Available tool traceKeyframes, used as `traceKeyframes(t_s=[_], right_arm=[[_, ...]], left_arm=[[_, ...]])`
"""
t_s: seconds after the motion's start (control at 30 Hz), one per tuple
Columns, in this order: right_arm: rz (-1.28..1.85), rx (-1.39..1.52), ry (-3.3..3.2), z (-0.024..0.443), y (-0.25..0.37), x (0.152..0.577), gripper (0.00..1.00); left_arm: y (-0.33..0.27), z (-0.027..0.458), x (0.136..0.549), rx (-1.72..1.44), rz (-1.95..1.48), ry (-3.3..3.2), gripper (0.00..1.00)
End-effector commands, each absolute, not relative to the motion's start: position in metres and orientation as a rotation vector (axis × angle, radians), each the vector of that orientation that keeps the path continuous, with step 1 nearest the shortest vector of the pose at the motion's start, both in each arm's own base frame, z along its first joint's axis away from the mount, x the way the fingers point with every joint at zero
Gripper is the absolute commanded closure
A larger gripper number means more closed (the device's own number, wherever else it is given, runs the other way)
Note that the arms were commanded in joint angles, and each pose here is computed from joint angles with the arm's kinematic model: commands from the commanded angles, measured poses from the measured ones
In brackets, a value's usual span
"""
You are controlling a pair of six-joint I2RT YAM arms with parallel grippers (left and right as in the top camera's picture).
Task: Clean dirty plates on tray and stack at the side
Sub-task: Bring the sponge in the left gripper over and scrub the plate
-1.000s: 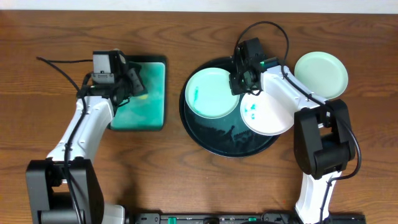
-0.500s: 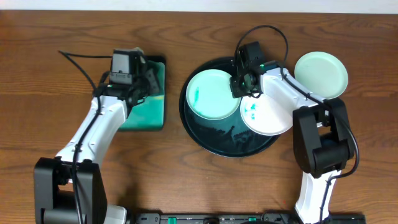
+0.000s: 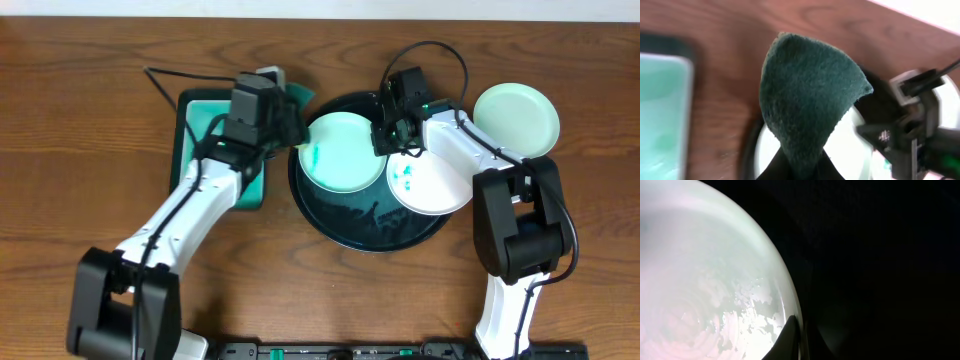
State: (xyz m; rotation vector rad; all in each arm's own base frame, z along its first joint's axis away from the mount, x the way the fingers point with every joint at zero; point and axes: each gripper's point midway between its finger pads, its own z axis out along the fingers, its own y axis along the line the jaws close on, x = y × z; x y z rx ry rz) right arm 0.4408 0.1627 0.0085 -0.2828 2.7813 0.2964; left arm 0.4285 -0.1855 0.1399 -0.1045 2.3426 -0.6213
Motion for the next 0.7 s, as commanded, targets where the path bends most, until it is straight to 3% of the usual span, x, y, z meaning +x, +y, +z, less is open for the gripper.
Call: traceKeyframes(t_s=[0.0,0.3,0.67], right_arm=[[0.251,-0.247,2.848,-0.020,0.154,0.432,0.99],[0.252,-0.252,2.848,-0.020,0.155,0.431,0.99],[0.250,-0.254,2.852,-0.020,0.156,0.430,0.99]], left_arm=[[-0.212,0.117,0.433,-0.200,-0.710,2.382,0.93],[-0.255,0.051,0.437,-0.299,-0.784,2.438,0.93],[-0.200,-0.002,0.435,-0.319,-0.319,2.508,0.93]])
